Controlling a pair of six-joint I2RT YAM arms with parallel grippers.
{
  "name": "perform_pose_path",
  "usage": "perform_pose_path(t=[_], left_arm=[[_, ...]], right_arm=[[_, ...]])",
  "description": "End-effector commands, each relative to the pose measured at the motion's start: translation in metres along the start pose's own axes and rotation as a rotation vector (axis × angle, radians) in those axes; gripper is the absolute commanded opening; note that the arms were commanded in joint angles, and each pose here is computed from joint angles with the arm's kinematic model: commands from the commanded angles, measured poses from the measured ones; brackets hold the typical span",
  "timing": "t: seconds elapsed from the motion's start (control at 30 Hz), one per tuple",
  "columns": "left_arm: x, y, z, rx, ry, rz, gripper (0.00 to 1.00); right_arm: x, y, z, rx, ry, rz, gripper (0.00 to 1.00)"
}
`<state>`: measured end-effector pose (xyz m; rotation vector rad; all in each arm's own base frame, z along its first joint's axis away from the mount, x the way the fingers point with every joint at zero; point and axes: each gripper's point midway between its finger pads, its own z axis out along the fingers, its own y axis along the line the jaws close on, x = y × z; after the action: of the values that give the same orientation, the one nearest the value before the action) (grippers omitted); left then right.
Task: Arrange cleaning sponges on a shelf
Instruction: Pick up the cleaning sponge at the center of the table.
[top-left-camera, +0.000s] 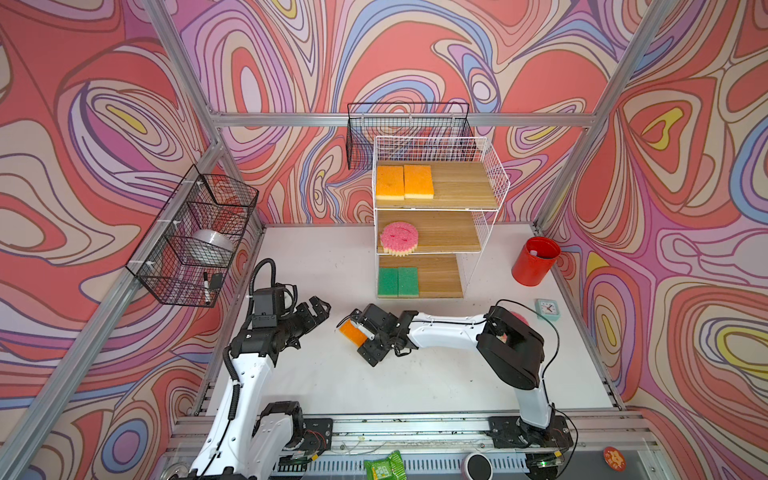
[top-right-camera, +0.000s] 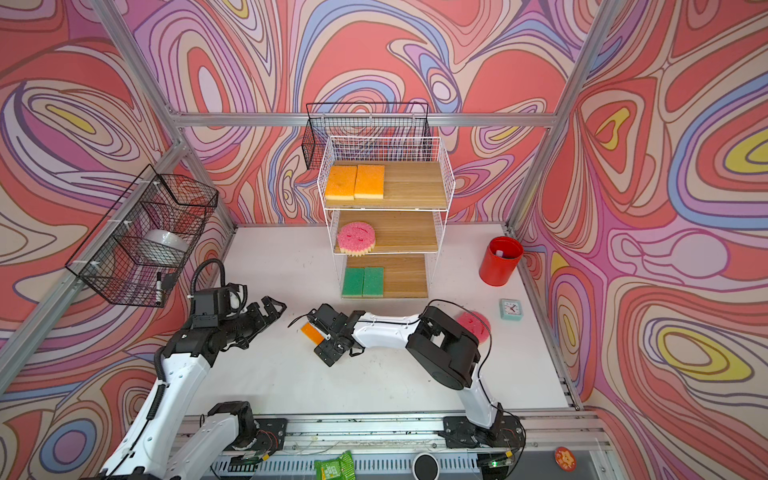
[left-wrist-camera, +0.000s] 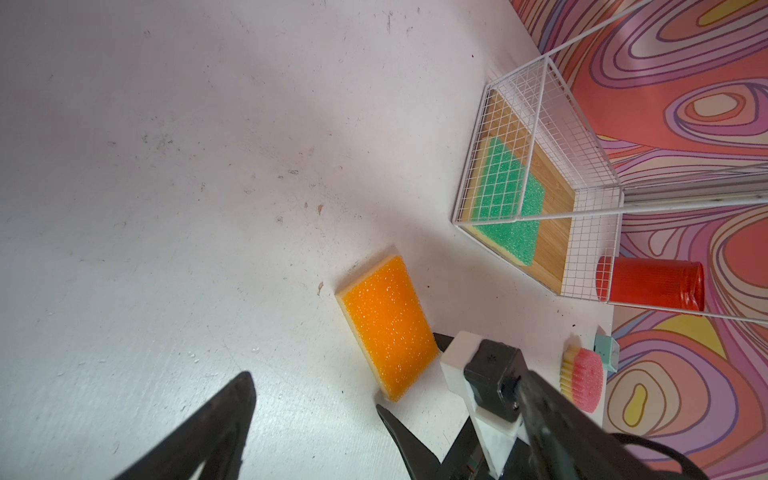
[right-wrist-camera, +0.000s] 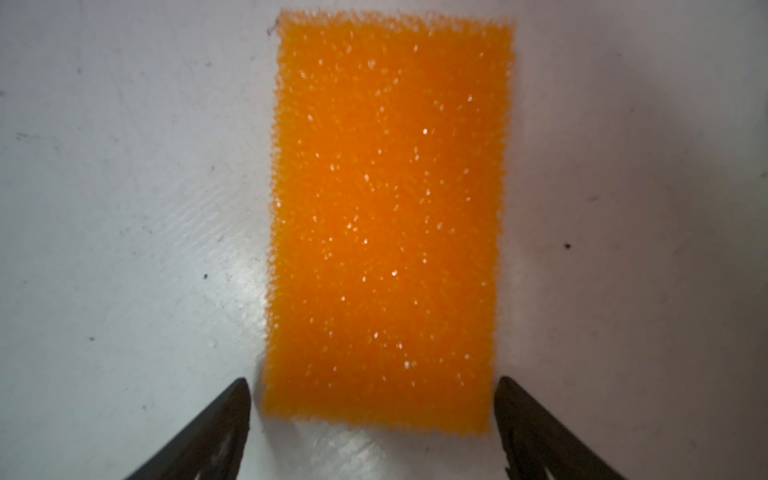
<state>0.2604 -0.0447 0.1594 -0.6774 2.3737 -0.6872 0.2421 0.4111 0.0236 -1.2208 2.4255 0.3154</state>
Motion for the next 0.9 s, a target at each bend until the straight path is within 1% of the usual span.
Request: perform_pose_path(t=[0.0, 0.2, 0.4, 0.67, 0.73, 0.87], left_arm=[[-0.0030, -0.0019, -0.0051, -0.001, -0.015, 0.006, 1.00], [-0.0032, -0.0015, -0.0047, -0.002, -0.015, 0.004, 1.00], [-0.0029, -0.0019, -0.0047, 0.000, -0.014, 0.003, 1.00], [-0.0029, -0.0021, -0.0044, 0.001, -0.012, 0.004, 1.00], [-0.0029, -0.0022, -0.0043, 0.002, -0.012, 0.004, 1.00], [-0.0016, -0.0021, -0.0035, 0.006, -0.007, 0.002, 1.00]], right_arm=[[-0.0071, -0.0037, -0.0086, 0.028, -0.035, 0.008, 0.94], [-0.0097, -0.0021, -0.0051, 0.020, -0.038, 0.008, 0.94], [-0.0100, -0.0025, -0.0030, 0.024, -0.035, 0.010, 0.88], [-0.0108, -0.0042, -0.0056, 0.033, -0.042, 0.017, 0.72], [-0.0114, -0.0040, -0.0066, 0.031, -0.045, 0.019, 0.67], [-0.0128, -0.0048, -0.0104, 0.034, -0.055, 0.025, 0.64]])
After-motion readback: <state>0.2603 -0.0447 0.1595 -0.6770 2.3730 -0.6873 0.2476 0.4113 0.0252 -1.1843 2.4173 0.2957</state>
